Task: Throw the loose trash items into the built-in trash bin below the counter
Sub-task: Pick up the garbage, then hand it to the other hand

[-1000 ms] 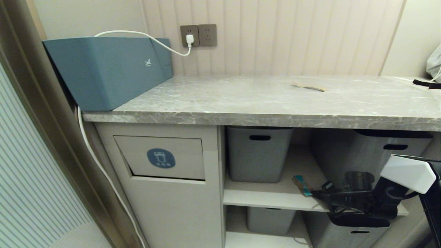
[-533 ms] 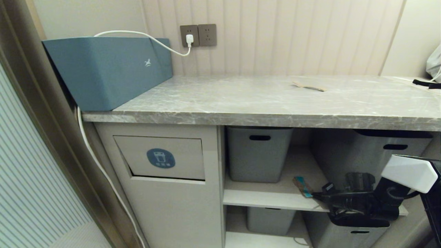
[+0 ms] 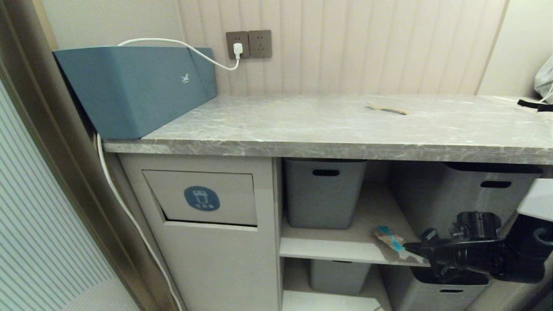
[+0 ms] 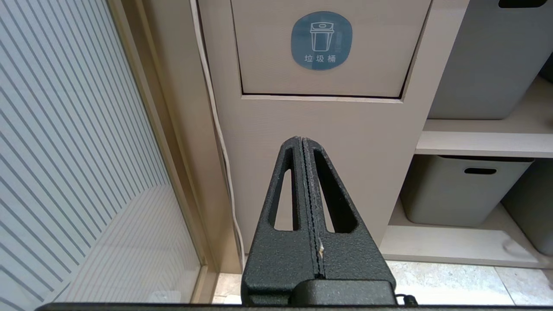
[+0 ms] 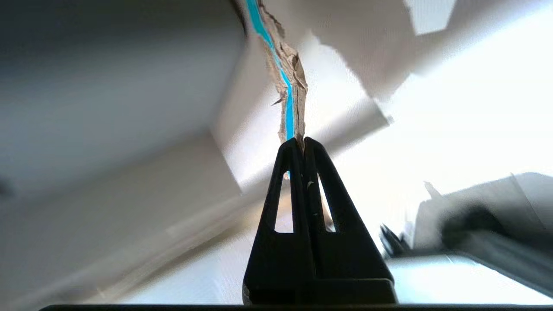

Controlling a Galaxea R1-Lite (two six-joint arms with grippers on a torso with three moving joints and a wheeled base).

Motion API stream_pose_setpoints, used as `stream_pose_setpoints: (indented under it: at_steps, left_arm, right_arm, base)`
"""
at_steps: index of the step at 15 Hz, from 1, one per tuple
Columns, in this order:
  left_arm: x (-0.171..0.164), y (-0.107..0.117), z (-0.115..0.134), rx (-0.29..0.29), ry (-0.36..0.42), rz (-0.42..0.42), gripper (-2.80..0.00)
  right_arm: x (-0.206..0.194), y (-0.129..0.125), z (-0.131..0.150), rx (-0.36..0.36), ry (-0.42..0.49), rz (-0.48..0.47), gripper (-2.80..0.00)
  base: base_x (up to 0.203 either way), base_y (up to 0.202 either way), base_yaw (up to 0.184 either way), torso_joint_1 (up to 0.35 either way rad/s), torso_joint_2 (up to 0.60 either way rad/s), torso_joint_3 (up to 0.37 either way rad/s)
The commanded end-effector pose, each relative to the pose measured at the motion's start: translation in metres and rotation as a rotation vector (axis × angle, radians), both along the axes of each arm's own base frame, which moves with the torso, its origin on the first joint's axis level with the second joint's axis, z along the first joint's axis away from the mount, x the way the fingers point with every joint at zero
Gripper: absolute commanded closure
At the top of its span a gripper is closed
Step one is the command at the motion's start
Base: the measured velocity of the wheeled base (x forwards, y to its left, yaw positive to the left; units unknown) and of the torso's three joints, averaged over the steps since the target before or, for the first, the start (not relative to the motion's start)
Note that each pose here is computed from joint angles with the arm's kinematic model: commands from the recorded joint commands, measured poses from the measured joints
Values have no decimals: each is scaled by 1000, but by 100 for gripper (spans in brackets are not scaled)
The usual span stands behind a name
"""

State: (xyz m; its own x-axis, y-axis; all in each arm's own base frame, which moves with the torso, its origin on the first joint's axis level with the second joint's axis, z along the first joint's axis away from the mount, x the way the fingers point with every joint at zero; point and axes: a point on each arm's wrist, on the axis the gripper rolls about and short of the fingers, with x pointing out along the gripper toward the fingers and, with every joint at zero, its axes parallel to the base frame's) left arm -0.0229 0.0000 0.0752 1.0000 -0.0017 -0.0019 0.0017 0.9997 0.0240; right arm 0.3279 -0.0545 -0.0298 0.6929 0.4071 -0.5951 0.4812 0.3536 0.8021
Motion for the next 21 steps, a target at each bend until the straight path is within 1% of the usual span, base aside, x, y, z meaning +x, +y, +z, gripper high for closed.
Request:
stream_pose_setpoints:
  at_steps: [1, 2, 3, 6, 9, 10, 13, 14, 15, 18, 19, 21]
  left_arm:
    - [0, 0, 0, 1, 1, 0, 0]
    - [0, 0, 0, 1, 1, 0, 0]
    - [0, 0, 0, 0, 1, 0, 0]
    - [0, 0, 0, 1, 1, 0, 0]
    - [0, 0, 0, 1, 1, 0, 0]
    - [0, 0, 0, 1, 1, 0, 0]
    - [0, 0, 0, -1, 1, 2, 0]
    - [0, 0, 0, 0, 1, 1, 0]
    - [0, 0, 0, 0, 1, 0, 0]
    - [0, 0, 0, 0, 0, 1, 0]
    - [0, 0, -1, -1, 0, 0, 0]
    - [0, 0, 0, 4, 1, 0, 0]
  right_arm:
    - [-40, 8, 29, -57, -31, 57, 0]
    - [-61, 12, 31, -94, -23, 99, 0]
    - [-78, 16, 37, -128, -35, 133, 0]
    - [-110, 23, 59, -211, -130, 193, 0]
    - [-141, 34, 74, -330, -234, 312, 0]
    - [-150, 40, 81, -371, -285, 360, 0]
    - [-176, 61, 106, -522, -514, 542, 0]
    - [-182, 69, 110, -596, -597, 634, 0]
    - [-184, 73, 111, -667, -650, 699, 0]
    - [-185, 77, 113, -864, -792, 845, 0]
    - [-182, 78, 115, -904, -832, 873, 0]
    - [-180, 89, 118, -895, -885, 932, 0]
  base:
    - [0, 0, 0, 0, 0, 0]
    - [0, 0, 0, 0, 0, 0]
    - [0, 0, 0, 0, 0, 0]
    - [0, 0, 0, 0, 0, 0]
    - [0, 0, 0, 0, 0, 0]
    - [0, 0, 0, 0, 0, 0]
    - [0, 0, 0, 0, 0, 0]
    - [0, 0, 0, 0, 0, 0]
    - [0, 0, 0, 0, 0, 0]
    - [0, 0, 0, 0, 0, 0]
    - [0, 0, 0, 0, 0, 0]
    - [0, 0, 0, 0, 0, 0]
